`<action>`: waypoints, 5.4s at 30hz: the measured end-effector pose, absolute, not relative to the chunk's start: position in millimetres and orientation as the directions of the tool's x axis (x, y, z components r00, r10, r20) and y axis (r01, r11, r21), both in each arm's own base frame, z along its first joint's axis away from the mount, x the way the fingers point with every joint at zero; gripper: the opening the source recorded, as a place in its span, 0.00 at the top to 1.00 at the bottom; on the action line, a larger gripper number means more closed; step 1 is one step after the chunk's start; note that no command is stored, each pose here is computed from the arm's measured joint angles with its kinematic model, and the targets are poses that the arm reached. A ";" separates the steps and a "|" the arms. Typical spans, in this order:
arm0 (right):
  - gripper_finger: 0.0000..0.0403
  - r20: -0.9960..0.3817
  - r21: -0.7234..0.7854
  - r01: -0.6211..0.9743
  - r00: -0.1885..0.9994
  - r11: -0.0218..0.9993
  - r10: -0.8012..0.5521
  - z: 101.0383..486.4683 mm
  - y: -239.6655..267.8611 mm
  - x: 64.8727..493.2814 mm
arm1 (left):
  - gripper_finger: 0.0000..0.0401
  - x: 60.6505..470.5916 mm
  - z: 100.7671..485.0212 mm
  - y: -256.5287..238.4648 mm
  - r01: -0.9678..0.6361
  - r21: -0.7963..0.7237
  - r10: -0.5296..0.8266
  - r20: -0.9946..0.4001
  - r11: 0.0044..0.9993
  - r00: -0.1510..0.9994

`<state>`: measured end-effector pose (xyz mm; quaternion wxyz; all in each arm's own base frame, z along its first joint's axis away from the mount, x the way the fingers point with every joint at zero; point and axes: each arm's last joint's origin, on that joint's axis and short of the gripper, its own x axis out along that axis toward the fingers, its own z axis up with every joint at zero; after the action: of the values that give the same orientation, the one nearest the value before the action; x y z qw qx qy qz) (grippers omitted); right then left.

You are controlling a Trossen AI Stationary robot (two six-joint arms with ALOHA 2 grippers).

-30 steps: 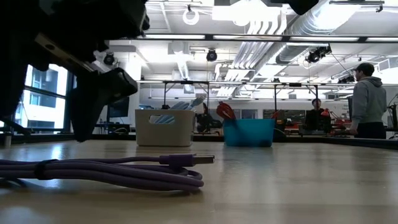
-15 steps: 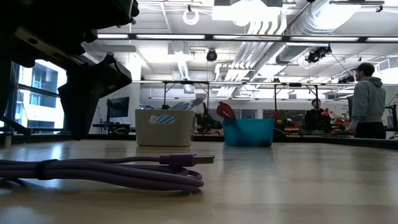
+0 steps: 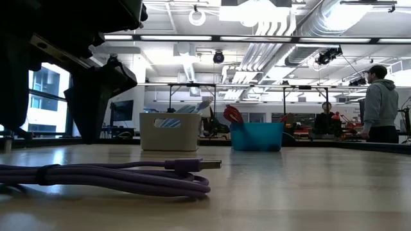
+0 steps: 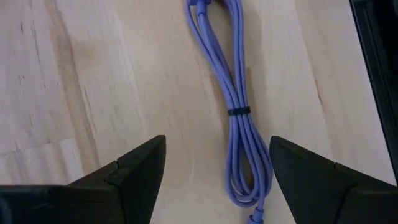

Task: Pick & Place USB Port
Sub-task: Put the violet charger cable into the blue bin

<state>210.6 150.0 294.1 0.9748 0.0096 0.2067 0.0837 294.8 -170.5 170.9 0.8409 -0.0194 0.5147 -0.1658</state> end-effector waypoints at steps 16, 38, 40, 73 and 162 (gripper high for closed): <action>0.51 -0.393 0.045 -0.160 0.905 0.986 0.165 293.9 162.3 200.0 | 0.30 293.6 159.0 -189.9 0.305 -0.221 -0.338 -0.845 0.926 0.415; 0.51 -0.421 0.033 -0.164 0.893 0.986 0.163 283.3 168.9 207.4 | 0.32 302.2 136.3 -190.1 0.314 -0.202 -0.321 -0.861 0.928 0.394; 0.51 -0.422 0.031 -0.163 0.892 0.986 0.161 282.5 169.4 208.0 | 0.39 302.2 136.0 -189.7 0.307 -0.191 -0.309 -0.863 0.932 0.399; 0.51 -0.300 -0.119 -0.225 0.937 0.967 0.181 294.8 177.3 208.2 | 0.99 315.1 280.2 -179.5 0.253 0.416 0.082 -0.638 0.874 0.766; 0.98 -0.173 -0.266 0.207 0.950 0.941 -0.258 324.8 89.0 230.9 | 0.88 295.7 368.0 -100.0 0.310 0.593 -0.126 -0.331 0.743 0.935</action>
<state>230.9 89.0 324.8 0.9798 -0.1231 0.1034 -0.1188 295.7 -100.0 368.0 0.9236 0.3385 0.1361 -0.1181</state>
